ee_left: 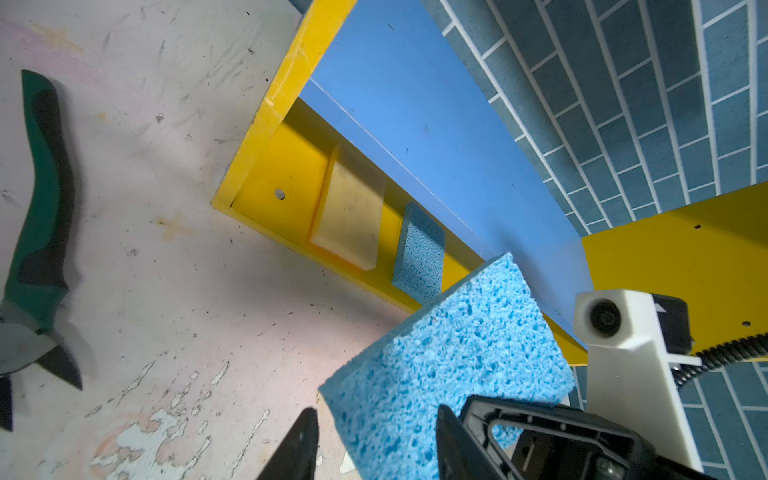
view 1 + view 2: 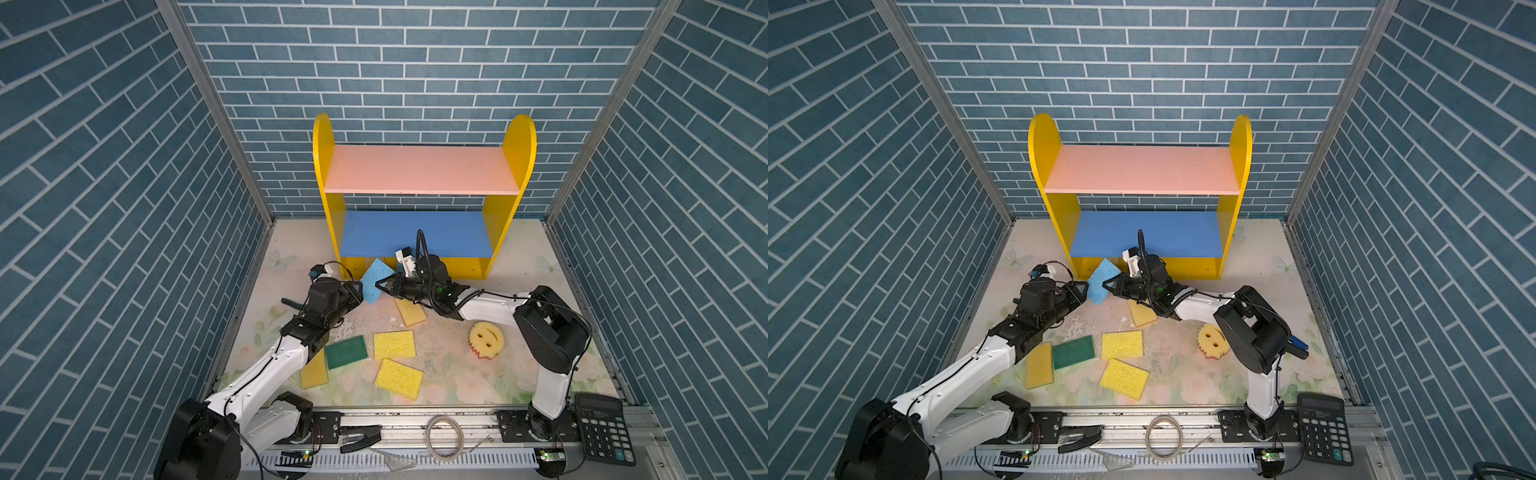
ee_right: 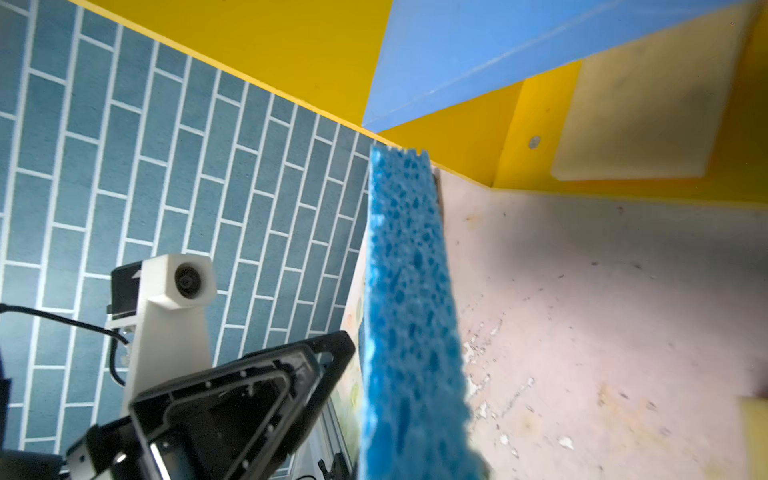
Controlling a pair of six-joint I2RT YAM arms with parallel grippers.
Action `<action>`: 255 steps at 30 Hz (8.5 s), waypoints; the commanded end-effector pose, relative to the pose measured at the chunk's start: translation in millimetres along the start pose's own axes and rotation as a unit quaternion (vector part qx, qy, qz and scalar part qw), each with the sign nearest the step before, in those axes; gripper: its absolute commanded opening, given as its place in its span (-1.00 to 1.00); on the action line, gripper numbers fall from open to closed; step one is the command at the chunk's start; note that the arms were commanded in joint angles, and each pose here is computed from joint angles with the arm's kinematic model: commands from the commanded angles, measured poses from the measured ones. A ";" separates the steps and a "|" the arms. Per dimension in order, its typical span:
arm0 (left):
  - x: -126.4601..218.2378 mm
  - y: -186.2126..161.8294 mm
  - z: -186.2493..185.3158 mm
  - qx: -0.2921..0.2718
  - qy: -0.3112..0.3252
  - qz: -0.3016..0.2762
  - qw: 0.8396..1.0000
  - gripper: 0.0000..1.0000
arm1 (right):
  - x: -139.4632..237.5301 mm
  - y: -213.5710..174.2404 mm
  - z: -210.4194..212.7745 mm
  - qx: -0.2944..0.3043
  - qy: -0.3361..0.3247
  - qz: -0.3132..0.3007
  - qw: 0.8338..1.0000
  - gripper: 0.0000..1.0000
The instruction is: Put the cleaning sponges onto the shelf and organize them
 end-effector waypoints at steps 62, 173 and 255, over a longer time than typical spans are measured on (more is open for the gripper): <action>8.3 -5.4 11.7 -0.044 0.044 0.008 0.998 -0.06 | 114.6 47.5 -145.3 0.160 -0.439 0.021 0.884 -0.71; 27.4 -18.0 51.6 -0.092 0.121 0.008 0.988 -0.91 | 78.8 -18.9 -126.2 -0.031 -0.313 -0.097 0.944 -1.00; 5.3 -38.6 73.9 -0.060 0.143 0.048 0.987 -0.91 | 109.4 -42.1 -235.3 -0.148 -0.329 -0.192 0.912 -1.00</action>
Point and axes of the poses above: each gripper's point midway between its finger pads, its own x axis back along the fingers, its own z axis along the line the jaws close on, y = z × x, the point moved 7 cm from there along x, back along the fingers, and after that the axes turned 5 degrees about x, right-handed, at the moved point
